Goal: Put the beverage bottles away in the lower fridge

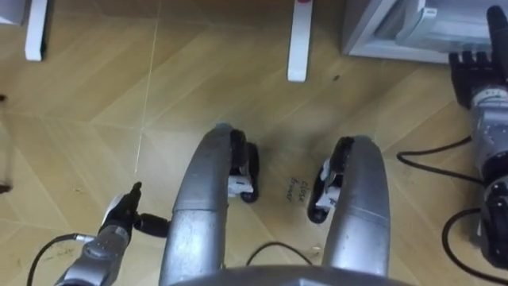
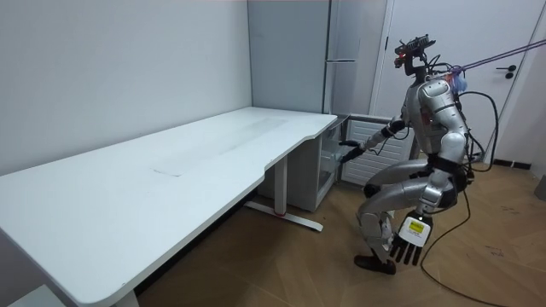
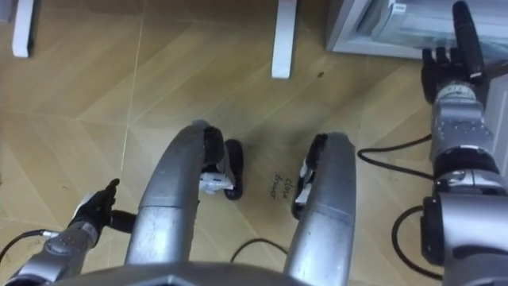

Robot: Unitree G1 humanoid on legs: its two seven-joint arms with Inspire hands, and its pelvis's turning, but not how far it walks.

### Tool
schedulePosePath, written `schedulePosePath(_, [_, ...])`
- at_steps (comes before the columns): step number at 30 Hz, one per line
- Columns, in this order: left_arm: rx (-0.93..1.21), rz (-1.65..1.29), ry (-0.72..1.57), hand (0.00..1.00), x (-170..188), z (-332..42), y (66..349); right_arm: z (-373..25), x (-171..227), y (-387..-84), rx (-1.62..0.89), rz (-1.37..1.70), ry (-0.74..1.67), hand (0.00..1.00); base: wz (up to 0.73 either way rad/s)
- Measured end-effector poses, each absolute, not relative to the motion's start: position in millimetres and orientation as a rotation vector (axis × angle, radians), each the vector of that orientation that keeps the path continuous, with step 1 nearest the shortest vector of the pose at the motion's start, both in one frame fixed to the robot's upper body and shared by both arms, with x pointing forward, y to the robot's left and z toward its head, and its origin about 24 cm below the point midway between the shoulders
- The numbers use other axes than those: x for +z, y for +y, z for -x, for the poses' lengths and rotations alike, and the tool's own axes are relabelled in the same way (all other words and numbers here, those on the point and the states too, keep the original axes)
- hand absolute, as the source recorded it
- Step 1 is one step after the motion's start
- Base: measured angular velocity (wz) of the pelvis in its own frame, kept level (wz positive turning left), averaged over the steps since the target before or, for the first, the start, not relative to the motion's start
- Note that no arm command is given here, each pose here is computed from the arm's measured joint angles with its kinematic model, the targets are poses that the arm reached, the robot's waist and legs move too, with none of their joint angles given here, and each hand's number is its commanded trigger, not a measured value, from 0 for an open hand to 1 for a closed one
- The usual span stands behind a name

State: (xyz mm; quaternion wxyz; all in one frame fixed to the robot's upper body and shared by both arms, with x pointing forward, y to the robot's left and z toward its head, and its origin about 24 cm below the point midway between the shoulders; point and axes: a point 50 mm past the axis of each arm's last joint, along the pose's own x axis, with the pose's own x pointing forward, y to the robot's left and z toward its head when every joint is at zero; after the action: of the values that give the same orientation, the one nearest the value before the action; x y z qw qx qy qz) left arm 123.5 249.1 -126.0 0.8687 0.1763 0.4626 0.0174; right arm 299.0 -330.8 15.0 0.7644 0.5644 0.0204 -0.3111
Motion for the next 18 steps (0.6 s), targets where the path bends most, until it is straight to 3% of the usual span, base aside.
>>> schedulePosePath(18, [0.077,-0.343,1.048,0.0,-126.8,-73.6,265.2,-315.7,35.0,-327.8,-0.737,-1.258,0.051,0.0,0.04])
